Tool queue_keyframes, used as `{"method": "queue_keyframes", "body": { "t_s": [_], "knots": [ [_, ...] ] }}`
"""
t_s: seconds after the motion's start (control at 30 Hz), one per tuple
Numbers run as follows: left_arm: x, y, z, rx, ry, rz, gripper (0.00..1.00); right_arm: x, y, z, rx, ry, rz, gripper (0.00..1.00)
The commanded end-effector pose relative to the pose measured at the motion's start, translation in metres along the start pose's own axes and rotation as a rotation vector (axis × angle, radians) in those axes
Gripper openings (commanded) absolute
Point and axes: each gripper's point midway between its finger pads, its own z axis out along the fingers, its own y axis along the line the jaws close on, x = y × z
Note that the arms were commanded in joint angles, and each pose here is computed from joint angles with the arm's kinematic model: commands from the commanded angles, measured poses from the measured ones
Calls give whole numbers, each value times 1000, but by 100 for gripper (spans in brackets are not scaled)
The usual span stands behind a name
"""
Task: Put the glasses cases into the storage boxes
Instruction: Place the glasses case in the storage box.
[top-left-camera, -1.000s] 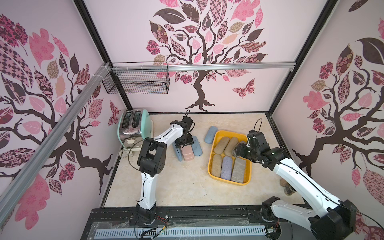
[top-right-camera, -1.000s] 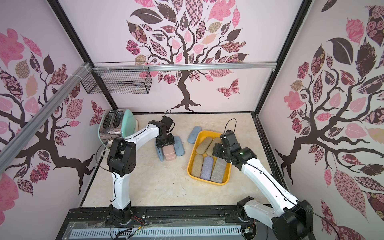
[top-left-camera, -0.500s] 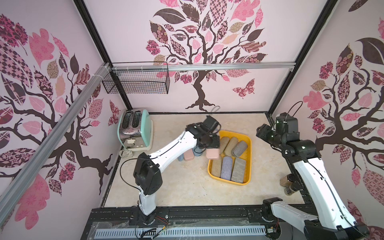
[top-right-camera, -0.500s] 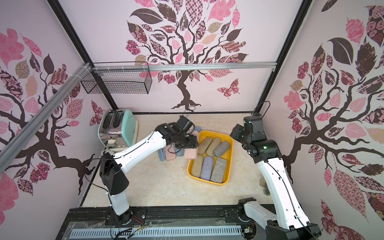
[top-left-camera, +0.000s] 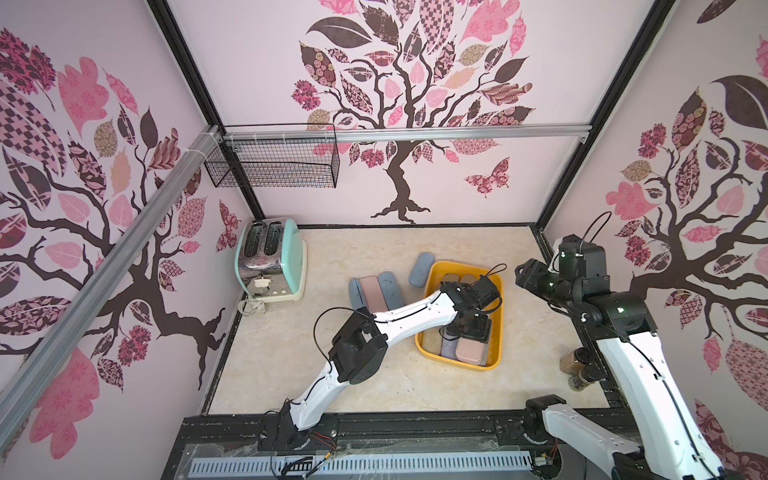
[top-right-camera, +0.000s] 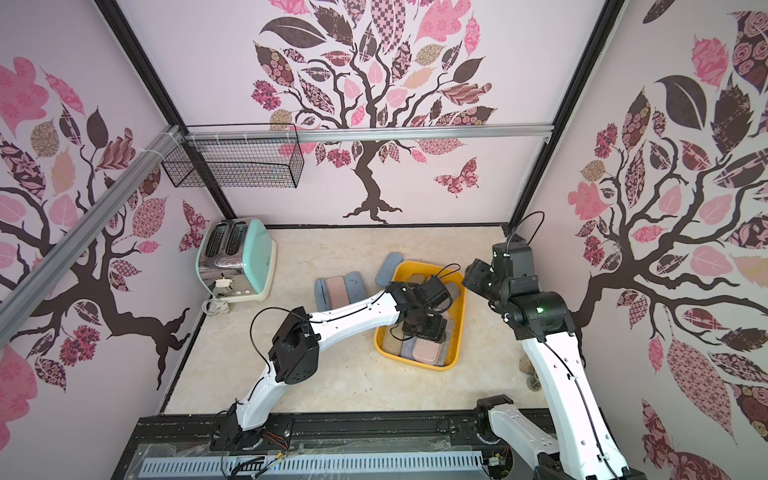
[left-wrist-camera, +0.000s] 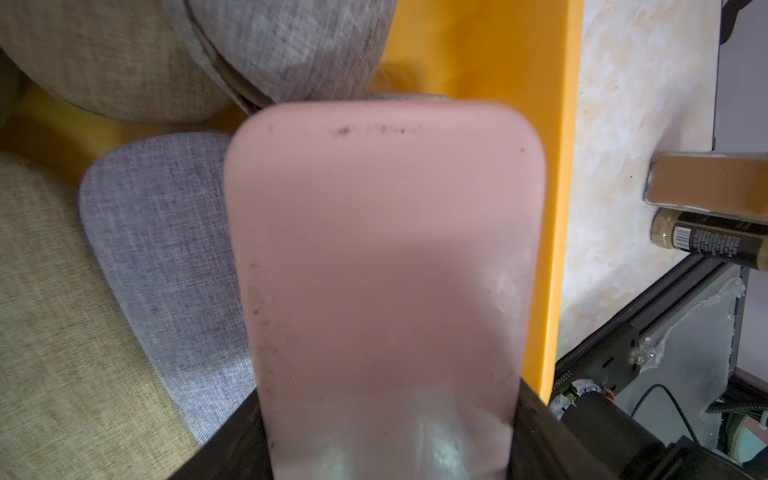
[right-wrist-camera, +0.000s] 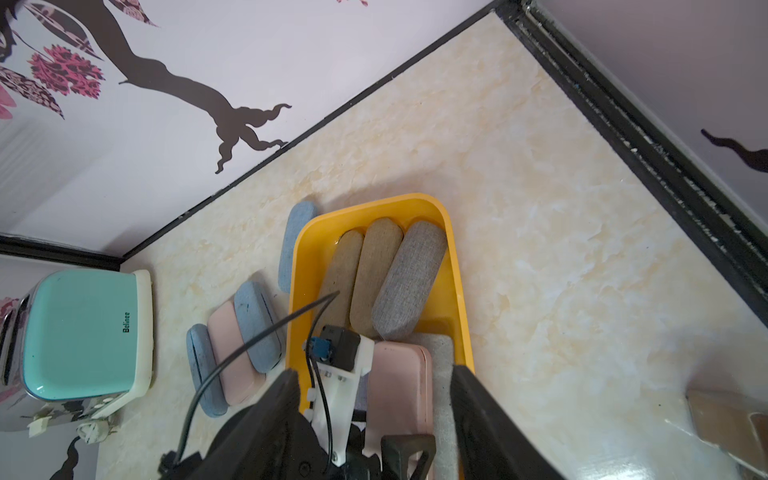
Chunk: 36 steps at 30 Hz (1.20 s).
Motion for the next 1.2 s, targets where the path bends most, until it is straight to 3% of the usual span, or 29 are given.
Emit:
{"method": "queue_keyframes", "body": {
  "t_s": [0.0, 0.47, 0.77, 1.03, 1.17],
  "knots": [
    [-17, -17, -14, 43, -59, 2, 61, 7, 1, -7, -19, 27, -11, 61],
    [-2, -35, 8, 88, -11, 2, 76, 9, -3, -10, -10, 17, -18, 62],
    [-15, -51, -24, 134, -80, 32, 82, 5, 2, -12, -26, 9, -18, 64],
    [-31, -37, -68, 92, -186, 39, 79, 2, 4, -14, -31, 3, -17, 64],
    [-31, -15, -90, 61, -213, 18, 74, 11, 3, -10, -43, 33, -17, 58]
  ]
}}
